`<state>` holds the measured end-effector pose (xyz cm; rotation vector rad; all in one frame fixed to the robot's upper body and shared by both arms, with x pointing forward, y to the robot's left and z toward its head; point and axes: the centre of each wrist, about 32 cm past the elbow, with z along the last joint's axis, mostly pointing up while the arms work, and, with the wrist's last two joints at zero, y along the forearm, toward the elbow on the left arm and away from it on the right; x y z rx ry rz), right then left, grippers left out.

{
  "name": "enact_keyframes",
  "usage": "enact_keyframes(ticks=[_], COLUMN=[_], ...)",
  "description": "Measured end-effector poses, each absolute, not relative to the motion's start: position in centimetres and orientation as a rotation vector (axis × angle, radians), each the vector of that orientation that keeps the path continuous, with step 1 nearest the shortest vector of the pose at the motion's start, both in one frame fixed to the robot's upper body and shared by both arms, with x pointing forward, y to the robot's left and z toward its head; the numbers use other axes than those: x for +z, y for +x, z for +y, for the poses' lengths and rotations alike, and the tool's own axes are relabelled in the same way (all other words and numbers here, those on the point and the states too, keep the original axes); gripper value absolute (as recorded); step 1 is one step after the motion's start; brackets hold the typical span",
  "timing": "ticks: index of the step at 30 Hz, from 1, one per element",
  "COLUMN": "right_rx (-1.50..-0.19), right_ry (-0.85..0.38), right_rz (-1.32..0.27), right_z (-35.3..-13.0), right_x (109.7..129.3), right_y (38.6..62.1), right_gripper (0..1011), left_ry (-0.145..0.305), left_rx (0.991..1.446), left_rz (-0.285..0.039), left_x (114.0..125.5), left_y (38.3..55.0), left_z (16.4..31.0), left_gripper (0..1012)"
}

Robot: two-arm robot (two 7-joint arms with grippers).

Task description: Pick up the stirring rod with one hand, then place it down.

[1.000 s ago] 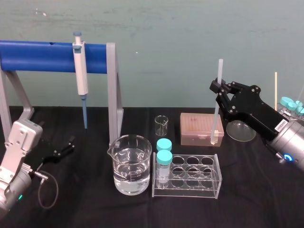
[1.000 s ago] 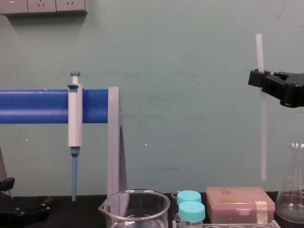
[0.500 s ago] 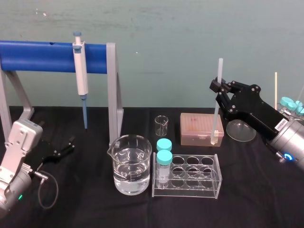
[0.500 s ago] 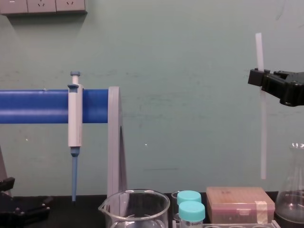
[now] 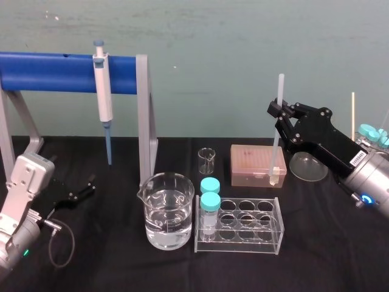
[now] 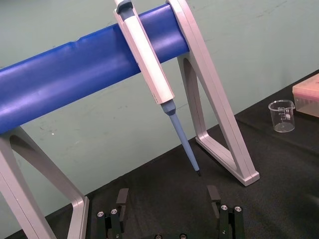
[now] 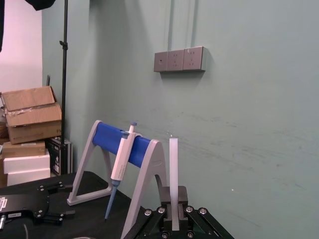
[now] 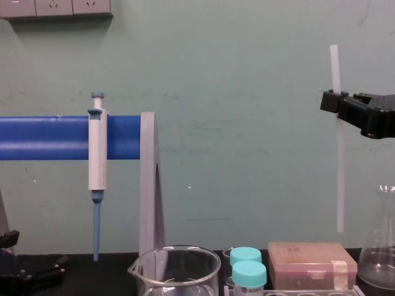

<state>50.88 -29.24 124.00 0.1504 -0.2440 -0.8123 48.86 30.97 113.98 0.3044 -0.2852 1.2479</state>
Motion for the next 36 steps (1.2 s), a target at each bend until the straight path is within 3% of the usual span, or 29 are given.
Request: enact_keyframes(ticks=[24, 36], right_rx=[-0.811, -0.692], right_ry=[0.152, 0.143], right_rz=[-0.242, -0.21], right_z=[-29.2, -31.4], right_x=[123.8, 122.8], right_y=[50.8, 49.7], right_gripper=[66, 66], left_ry=[0.304, 0.304], left_rx=[1.248, 1.248], left_rz=[-0.285, -0.285], left_x=[114.0, 114.0], left_y=[48.9, 48.9], left_z=[31.0, 31.0], left_gripper=[1000, 1000])
